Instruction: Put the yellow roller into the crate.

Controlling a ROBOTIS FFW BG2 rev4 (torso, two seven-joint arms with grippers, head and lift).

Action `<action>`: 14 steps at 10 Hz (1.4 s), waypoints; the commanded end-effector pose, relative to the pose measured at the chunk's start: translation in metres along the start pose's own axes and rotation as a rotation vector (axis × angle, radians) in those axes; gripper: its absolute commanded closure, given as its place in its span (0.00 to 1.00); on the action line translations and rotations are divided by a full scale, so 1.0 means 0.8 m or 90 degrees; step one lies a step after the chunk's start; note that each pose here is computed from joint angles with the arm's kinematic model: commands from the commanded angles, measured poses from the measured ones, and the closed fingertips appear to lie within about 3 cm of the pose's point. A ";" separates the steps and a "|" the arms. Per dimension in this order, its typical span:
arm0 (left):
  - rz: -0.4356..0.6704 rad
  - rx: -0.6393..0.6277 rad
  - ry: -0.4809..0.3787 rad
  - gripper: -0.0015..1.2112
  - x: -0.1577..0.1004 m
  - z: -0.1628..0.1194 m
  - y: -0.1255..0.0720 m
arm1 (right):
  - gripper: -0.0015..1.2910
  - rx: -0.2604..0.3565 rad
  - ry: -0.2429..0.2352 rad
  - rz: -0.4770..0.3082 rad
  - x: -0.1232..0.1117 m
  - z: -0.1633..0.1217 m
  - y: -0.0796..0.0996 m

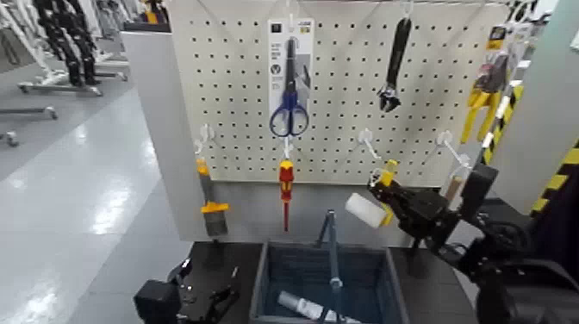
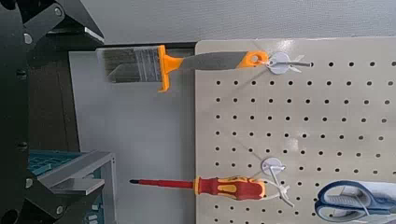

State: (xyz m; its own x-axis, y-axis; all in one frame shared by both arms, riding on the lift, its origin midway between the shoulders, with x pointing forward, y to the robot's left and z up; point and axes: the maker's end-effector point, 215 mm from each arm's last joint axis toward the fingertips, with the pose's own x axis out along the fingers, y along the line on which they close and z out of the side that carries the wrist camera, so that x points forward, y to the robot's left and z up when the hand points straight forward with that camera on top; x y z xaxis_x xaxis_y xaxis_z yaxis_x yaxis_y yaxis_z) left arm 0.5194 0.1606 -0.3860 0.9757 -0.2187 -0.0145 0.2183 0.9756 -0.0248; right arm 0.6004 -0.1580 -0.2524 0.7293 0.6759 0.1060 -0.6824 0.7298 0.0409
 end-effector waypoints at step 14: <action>-0.001 -0.004 -0.001 0.19 -0.001 0.000 -0.001 | 0.98 0.262 0.070 -0.018 -0.049 -0.153 0.066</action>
State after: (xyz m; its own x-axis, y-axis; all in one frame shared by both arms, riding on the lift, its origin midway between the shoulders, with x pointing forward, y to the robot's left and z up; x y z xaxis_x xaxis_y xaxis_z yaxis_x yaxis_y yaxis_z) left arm 0.5188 0.1597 -0.3858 0.9752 -0.2208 -0.0126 0.2203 0.9749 -0.0310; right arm 0.5424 -0.1357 -0.3723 0.7382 0.6745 -0.0002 -0.6102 0.6679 0.4262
